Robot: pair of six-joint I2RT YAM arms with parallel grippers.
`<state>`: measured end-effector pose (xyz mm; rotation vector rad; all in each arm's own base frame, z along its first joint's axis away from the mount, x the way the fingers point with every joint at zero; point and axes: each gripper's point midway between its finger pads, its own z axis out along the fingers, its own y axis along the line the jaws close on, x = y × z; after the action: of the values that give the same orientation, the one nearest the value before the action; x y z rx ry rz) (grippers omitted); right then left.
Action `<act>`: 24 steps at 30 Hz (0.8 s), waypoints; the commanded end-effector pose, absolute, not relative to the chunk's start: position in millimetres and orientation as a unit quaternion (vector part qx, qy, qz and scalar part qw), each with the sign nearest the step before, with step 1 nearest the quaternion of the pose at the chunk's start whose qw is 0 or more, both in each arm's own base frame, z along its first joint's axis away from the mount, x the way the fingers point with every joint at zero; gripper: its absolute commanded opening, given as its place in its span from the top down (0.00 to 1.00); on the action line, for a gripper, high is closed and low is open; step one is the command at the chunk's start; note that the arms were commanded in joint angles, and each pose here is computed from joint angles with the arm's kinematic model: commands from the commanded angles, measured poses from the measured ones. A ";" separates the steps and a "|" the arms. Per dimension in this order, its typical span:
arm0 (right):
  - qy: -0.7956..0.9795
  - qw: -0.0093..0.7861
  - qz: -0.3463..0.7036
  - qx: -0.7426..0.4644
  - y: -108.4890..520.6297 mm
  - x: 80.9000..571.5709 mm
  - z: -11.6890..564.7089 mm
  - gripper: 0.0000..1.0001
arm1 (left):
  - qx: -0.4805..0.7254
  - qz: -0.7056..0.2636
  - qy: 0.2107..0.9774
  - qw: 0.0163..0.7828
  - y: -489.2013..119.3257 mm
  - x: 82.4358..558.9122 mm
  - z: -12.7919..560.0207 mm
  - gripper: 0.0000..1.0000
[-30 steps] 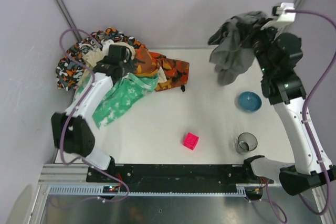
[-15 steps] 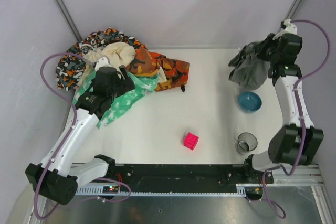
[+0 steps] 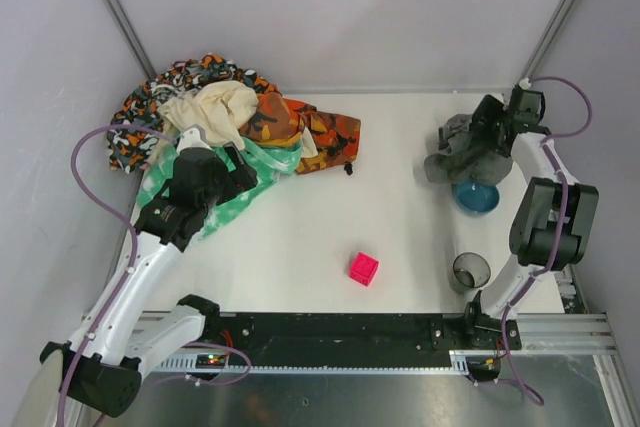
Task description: Pick out a specific cloth from the pile
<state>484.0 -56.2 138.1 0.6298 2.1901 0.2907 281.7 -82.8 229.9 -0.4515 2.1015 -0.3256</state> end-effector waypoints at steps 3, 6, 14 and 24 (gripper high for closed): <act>0.811 0.533 0.068 0.233 -69.1 453.4 276.6 0.01 | -0.185 -0.161 0.853 0.461 -90.5 273.7 228.2 0.00; 0.791 0.564 0.057 0.228 -66.7 420.3 319.3 0.01 | -0.186 -0.165 0.853 0.460 -90.7 270.4 225.9 0.00; 0.760 0.609 0.157 0.165 -5.2 316.7 347.2 0.01 | -0.175 -0.182 0.862 0.439 -97.2 258.4 211.3 0.00; 0.716 0.658 0.184 0.144 18.6 240.9 315.9 0.00 | -0.176 -0.188 0.866 0.428 -97.0 246.3 195.6 0.00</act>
<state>251.6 13.4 314.0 0.3475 1.6694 0.3976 250.0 -92.3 193.9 -0.4401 2.1732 -0.4274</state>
